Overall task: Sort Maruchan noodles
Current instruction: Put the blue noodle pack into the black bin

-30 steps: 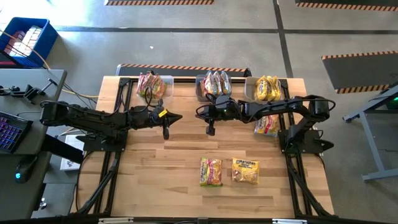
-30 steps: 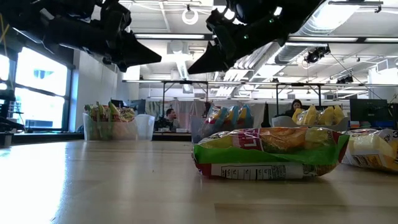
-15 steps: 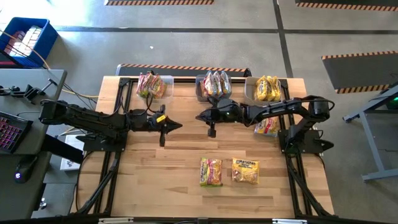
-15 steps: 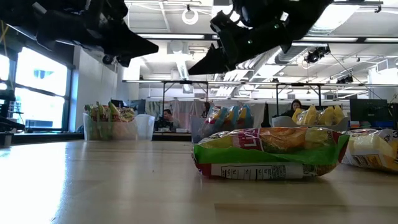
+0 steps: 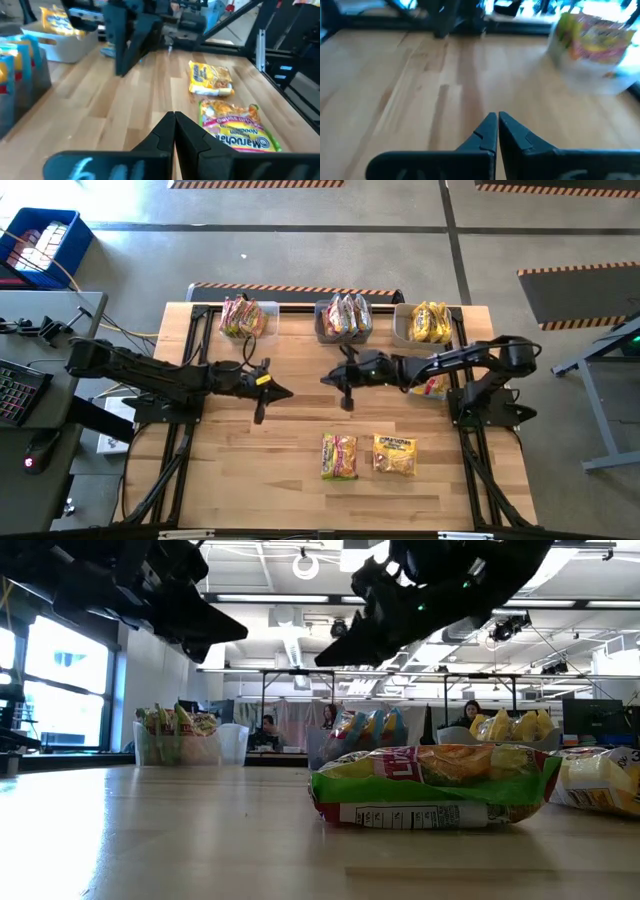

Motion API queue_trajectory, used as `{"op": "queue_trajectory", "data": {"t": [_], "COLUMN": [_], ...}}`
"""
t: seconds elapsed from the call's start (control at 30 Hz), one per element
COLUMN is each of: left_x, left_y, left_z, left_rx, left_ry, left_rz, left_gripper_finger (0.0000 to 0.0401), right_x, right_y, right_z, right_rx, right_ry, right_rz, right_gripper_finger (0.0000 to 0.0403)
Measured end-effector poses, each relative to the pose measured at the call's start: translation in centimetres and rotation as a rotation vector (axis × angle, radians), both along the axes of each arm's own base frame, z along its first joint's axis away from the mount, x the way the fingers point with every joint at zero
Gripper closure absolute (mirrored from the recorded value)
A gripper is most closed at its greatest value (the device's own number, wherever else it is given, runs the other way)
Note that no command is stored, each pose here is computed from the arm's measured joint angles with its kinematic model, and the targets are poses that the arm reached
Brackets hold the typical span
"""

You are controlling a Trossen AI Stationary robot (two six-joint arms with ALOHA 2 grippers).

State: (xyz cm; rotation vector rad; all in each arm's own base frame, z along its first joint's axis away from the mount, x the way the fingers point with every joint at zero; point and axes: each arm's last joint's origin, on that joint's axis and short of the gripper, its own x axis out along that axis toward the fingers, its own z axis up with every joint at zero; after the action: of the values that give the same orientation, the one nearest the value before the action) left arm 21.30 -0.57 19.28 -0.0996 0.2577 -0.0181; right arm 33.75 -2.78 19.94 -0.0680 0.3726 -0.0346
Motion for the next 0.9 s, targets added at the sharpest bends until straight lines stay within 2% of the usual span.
{"op": "queue_trajectory", "data": {"t": [0.27,0.43,0.5,0.57,0.7,0.9], "left_x": [0.9,1.7,2.2,2.5,3.6,5.0], "left_y": [-0.7,-0.9,-0.9,-1.0,-1.0,-1.1], "left_z": [-2.1,-3.1,-3.4,-3.6,-3.7,-3.5], "left_rx": [-0.02,-0.02,-0.028,-0.035,-0.035,-0.019], "left_ry": [0.101,0.101,0.102,0.117,0.129,0.128], "left_rz": [-0.041,-0.05,-0.047,-0.044,-0.044,-0.049], "left_gripper_finger": [0.0401,0.0391,0.0384,0.0376,0.0364,0.036], "right_x": [-2.9,-5.6,-7.0,-8.6,-11.8,-15.3], "right_y": [4.5,6.6,7.0,6.9,5.5,2.3], "right_z": [0.7,2.2,2.7,3.1,3.2,2.1], "right_rx": [0.048,0.122,0.145,0.143,0.126,0.182], "right_ry": [0.24,0.326,0.37,0.427,0.539,0.736], "right_rz": [-0.038,-0.078,-0.132,-0.237,-0.544,-0.995], "right_gripper_finger": [0.0403,0.0403,0.0403,0.0403,0.0402,0.0396]}}
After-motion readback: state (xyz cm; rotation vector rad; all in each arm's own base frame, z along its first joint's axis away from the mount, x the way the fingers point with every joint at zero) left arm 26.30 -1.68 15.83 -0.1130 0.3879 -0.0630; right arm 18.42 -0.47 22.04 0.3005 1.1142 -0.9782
